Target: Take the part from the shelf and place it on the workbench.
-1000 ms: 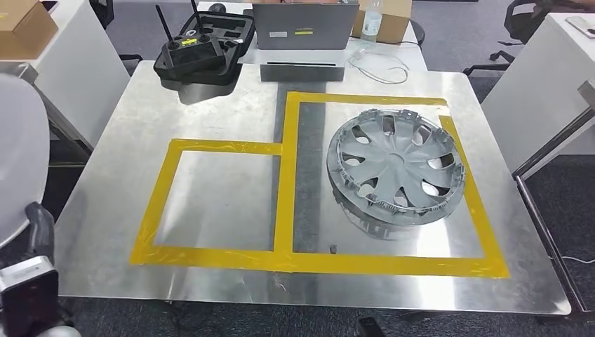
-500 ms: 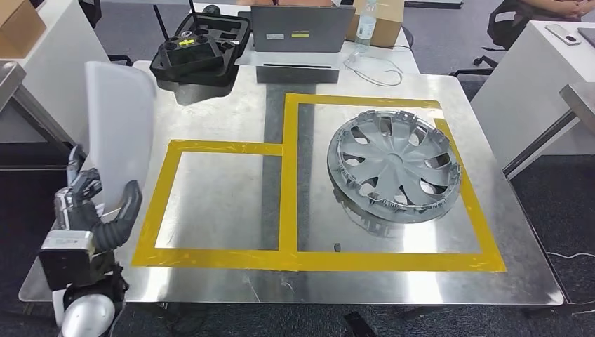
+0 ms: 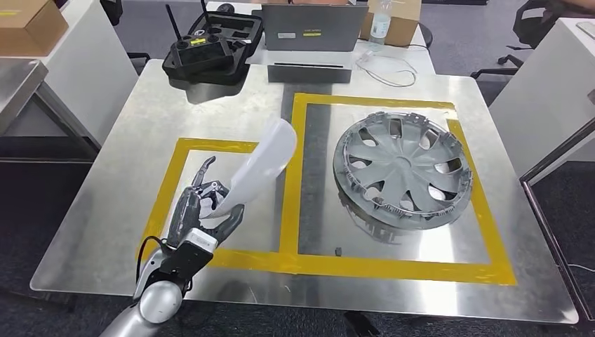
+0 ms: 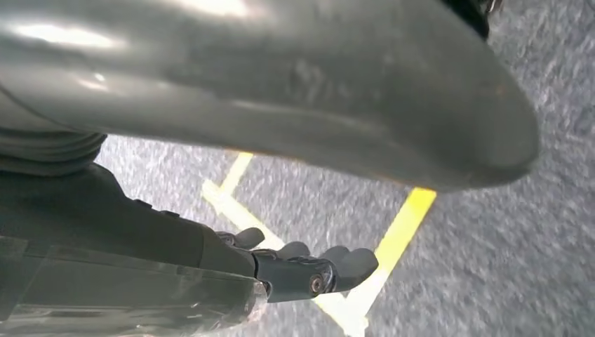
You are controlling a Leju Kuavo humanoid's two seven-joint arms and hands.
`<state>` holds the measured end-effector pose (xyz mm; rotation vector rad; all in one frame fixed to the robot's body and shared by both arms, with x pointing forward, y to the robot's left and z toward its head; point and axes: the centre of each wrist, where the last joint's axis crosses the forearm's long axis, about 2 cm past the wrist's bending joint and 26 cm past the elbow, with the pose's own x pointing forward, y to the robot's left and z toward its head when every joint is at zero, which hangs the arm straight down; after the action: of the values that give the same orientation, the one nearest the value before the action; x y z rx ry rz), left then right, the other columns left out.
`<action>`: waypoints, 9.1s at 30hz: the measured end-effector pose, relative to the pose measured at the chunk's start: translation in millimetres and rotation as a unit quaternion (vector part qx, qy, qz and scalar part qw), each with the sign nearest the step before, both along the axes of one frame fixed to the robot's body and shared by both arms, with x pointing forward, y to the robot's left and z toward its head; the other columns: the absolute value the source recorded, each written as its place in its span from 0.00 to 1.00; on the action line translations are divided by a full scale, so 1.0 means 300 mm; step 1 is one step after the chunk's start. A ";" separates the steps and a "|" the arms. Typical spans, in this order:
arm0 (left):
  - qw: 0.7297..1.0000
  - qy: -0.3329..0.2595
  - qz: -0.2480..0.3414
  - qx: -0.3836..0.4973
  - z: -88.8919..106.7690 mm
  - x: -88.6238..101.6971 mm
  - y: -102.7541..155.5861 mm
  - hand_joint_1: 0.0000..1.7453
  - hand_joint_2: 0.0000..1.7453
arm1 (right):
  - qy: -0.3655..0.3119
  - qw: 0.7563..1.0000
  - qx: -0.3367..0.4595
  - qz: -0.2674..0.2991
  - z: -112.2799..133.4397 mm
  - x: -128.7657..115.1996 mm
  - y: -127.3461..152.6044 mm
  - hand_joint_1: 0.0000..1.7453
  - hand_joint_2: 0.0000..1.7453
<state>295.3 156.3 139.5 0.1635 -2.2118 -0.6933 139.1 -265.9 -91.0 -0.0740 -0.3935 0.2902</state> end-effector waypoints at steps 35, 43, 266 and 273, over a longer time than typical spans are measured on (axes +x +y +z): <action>0.961 -0.110 0.243 0.072 -0.144 -0.023 0.090 0.00 1.00 | 0.020 0.999 -0.018 -0.021 -0.036 -0.139 -0.015 0.00 0.00; 0.944 -0.067 0.324 0.008 -0.170 -0.029 0.171 0.00 1.00 | 0.018 0.999 -0.017 -0.021 -0.038 -0.144 -0.015 0.00 0.00; 0.820 -0.095 0.493 -0.275 -0.049 -0.207 0.439 0.00 0.00 | 0.036 0.998 0.009 -0.052 -0.041 -0.179 0.056 0.00 1.00; 0.692 0.061 0.621 -0.362 -0.331 -0.310 0.663 0.00 0.00 | 0.044 0.998 0.009 -0.052 -0.042 -0.186 0.051 0.00 1.00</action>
<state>202.4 355.1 40.1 1.0226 -1.5314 0.8860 83.4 -250.4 -103.6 -0.0635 -0.3040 0.1862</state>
